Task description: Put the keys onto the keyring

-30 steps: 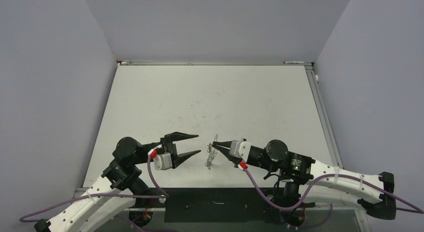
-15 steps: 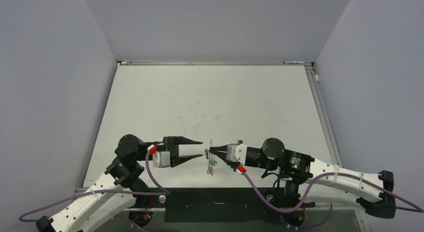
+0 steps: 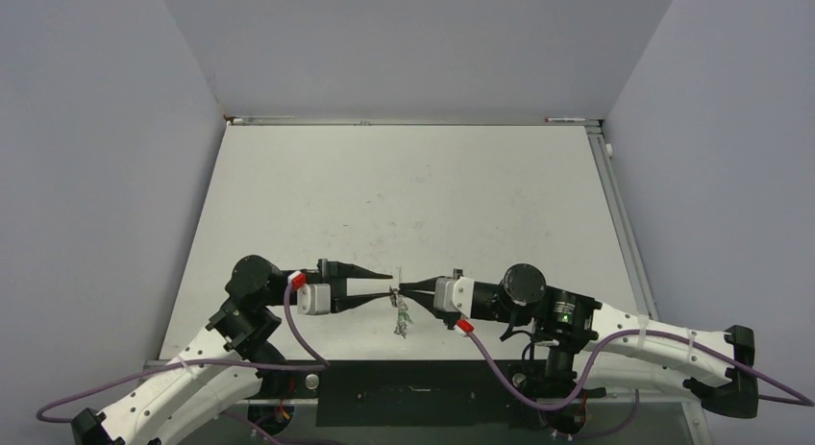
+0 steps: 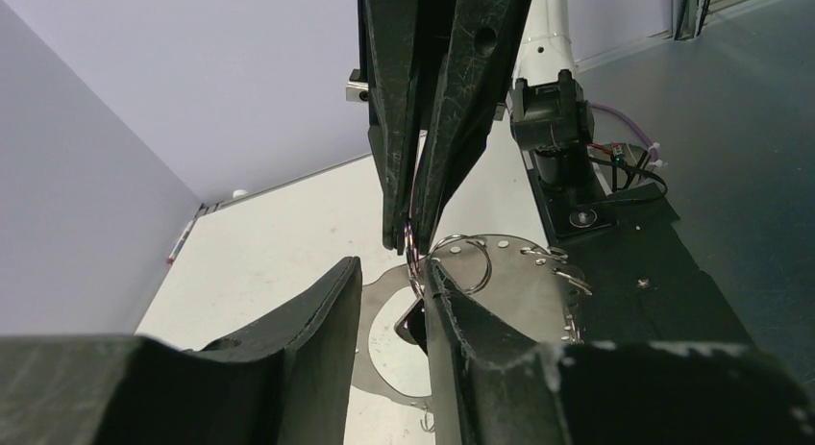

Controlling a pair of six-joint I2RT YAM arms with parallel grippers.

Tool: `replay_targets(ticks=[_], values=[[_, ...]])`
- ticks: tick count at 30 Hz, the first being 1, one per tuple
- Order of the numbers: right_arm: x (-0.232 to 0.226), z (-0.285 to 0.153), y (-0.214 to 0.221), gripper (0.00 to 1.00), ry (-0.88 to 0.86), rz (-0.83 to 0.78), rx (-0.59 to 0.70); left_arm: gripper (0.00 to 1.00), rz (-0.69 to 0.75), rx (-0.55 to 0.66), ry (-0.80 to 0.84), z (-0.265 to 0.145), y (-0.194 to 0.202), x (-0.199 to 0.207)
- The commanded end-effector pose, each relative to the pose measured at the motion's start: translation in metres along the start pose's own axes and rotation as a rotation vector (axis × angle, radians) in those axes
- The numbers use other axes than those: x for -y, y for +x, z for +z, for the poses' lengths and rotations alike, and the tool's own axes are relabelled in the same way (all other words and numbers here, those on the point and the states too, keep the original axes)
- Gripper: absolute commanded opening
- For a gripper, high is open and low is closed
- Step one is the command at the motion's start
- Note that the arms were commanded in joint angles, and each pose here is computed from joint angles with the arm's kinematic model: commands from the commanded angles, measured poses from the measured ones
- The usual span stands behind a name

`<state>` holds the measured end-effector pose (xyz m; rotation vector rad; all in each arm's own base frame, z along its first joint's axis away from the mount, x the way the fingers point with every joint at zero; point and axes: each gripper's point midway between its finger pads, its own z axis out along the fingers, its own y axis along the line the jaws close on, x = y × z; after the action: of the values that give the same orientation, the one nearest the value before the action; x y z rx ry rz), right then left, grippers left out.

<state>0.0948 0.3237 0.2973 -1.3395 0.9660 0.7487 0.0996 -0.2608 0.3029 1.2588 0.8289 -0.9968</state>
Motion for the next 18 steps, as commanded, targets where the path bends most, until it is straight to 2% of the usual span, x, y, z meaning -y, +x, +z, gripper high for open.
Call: replay_targets(ticks=[1,8,14,18], values=[[0.0250,-0.0068,-0.0582,0.05,0.069,-0.033,0.182,0.27,0.010,0.021,-0.004,0.0011,-0.0058,-0.0031],[0.0245,-0.0061,-0.0601,0.05,0.070,-0.026,0.197,0.23,0.011,0.021,-0.004,0.0021,-0.0047,-0.0037],[0.0225,-0.0036,-0.0606,0.05,0.059,-0.020,0.206,0.13,0.014,0.018,-0.011,0.0023,-0.0033,-0.0054],[0.0205,-0.0023,-0.0614,0.05,0.048,-0.018,0.211,0.13,0.014,0.018,-0.013,0.0023,-0.0034,-0.0055]])
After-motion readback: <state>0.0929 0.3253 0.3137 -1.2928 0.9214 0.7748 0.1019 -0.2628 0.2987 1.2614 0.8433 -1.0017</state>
